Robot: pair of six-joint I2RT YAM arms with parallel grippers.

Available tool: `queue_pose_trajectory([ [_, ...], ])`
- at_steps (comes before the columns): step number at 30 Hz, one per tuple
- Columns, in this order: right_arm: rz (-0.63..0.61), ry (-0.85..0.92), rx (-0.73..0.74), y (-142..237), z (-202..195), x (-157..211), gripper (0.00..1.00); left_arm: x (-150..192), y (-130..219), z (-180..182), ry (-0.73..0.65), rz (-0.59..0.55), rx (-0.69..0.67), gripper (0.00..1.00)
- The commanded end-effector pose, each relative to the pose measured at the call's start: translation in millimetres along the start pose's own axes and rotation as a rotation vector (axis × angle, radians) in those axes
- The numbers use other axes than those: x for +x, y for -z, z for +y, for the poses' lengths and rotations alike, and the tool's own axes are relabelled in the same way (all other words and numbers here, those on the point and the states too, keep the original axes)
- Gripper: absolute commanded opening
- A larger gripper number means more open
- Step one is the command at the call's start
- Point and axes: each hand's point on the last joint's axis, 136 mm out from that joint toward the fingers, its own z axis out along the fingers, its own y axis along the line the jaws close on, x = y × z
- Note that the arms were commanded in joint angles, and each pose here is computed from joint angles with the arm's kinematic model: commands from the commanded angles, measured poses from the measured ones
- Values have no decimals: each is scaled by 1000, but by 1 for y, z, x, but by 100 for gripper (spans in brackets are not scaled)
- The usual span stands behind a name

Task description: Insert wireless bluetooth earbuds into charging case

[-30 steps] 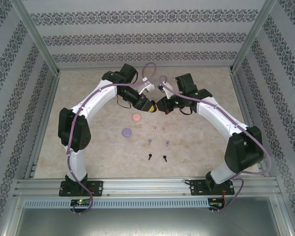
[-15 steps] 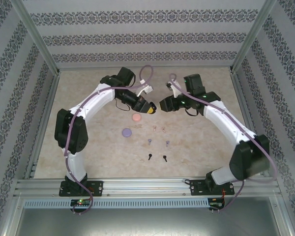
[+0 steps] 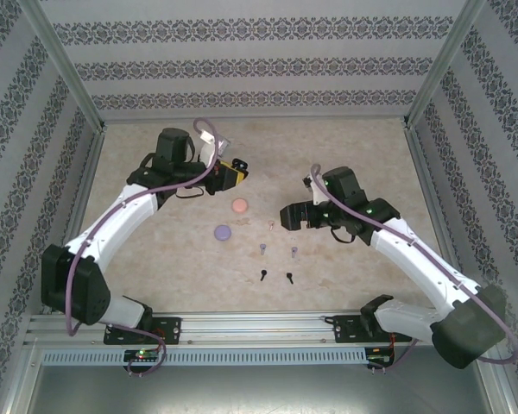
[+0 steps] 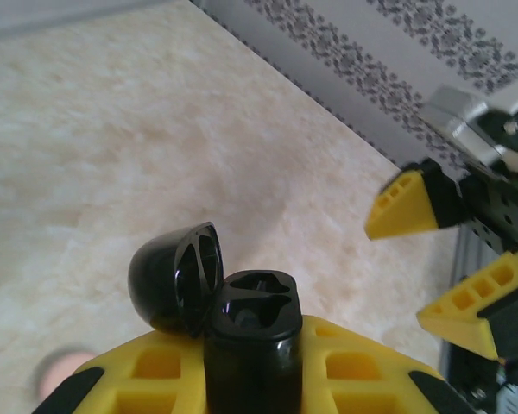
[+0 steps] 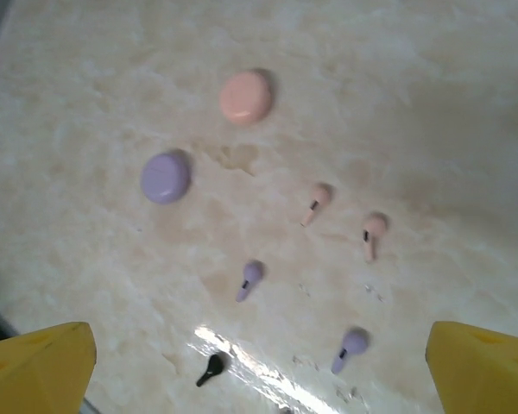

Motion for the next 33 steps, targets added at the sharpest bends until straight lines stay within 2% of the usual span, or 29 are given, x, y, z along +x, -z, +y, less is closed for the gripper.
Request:
queue_pose_trajectory([
  [1, -51, -76, 227, 13, -28, 4, 98, -29, 15, 6, -67, -181, -112, 0],
  [3, -96, -143, 267, 20, -33, 1, 98, -32, 25, 7, -112, -248, -162, 0],
  [5, -137, -219, 247, 28, -33, -1, 98, -31, 31, 6, -165, -309, -200, 0],
  [9, -204, -339, 35, 34, -18, -8, 98, -29, 48, 10, -197, -446, -286, 0],
  [11, -172, -336, 44, 33, -16, -6, 98, -23, 52, 12, -202, -485, -310, 0],
  [13, -113, -280, 146, 31, -16, 1, 98, -17, 52, 11, -212, -502, -321, 0],
  [15, -49, -245, 205, 23, -11, 10, 98, -8, 49, 10, -229, -485, -331, 0],
  [18, 62, -291, 226, -2, -1, 28, 98, 3, 44, 7, -261, -473, -336, 0],
  [24, 203, -389, 336, -55, 17, 67, 92, 5, 55, 17, -224, -617, -397, 0],
  [27, 252, -399, 378, -78, 30, 82, 85, 5, 62, 23, -188, -670, -427, 0],
  [30, 274, -411, 403, -96, 39, 93, 74, 5, 70, 24, -166, -721, -444, 0],
  [33, 279, -430, 426, -108, 45, 100, 67, 6, 72, 25, -154, -734, -450, 0],
])
